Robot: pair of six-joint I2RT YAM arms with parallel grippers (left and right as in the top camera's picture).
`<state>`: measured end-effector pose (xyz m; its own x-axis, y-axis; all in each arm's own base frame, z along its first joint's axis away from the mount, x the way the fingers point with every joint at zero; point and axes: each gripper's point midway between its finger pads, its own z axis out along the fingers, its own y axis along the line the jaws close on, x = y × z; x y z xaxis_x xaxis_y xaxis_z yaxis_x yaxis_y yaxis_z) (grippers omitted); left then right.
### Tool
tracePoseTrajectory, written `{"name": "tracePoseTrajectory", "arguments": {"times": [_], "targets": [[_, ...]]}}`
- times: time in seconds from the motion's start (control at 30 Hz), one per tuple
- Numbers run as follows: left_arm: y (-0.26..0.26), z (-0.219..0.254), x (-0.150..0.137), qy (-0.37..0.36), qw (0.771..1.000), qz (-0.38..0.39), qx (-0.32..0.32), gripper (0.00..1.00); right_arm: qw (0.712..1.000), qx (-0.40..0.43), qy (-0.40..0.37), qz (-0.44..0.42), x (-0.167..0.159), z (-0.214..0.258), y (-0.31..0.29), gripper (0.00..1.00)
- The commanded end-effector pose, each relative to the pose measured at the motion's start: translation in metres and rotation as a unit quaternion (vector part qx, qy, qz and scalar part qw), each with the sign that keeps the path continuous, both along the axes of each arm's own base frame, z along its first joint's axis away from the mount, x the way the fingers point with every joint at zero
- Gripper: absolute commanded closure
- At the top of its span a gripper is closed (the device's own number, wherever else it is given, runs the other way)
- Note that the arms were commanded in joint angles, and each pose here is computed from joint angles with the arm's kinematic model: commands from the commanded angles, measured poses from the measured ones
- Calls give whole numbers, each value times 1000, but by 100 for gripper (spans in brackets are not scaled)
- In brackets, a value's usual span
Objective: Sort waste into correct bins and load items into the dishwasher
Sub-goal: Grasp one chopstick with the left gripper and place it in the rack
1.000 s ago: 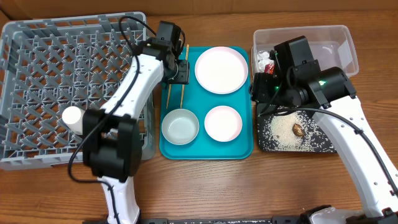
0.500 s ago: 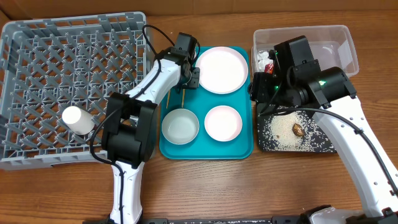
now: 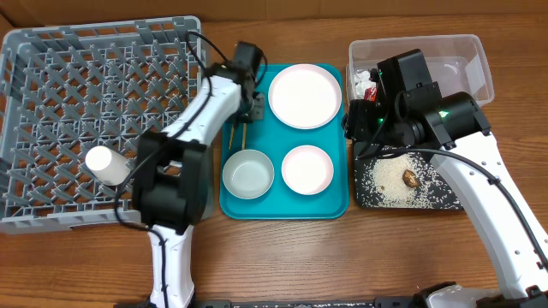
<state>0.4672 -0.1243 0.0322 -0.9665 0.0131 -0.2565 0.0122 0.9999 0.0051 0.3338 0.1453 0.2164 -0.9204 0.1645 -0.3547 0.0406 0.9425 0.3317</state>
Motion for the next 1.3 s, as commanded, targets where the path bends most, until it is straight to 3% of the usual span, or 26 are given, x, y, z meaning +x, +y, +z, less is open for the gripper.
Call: {"name": "tracePoseTrajectory", "arguments": {"times": [0.0,0.17,0.27,0.37,0.5,1.13,1.27], "targets": [[28,128,19,-122,991,46,-21,96,1000,4,-9,2,1,6,2,42],[86,187,-6,-156,983,98,22,96,1000,3,-6,2,0,6,2,42],[126,183,-17,-134,980,137,59,96,1000,4,-8,2,1,6,2,42],[145,157,-19,-101,982,149,56,96,1000,5,-12,2,3,7,3,42],[141,127,-16,-57,993,97,40,96,1000,7,-17,2,5,9,3,42],[136,44,-14,37,995,60,70,96,1000,6,-14,2,3,8,3,43],[127,56,-16,32,997,58,47,87,1000,6,-14,2,3,8,3,43]]}}
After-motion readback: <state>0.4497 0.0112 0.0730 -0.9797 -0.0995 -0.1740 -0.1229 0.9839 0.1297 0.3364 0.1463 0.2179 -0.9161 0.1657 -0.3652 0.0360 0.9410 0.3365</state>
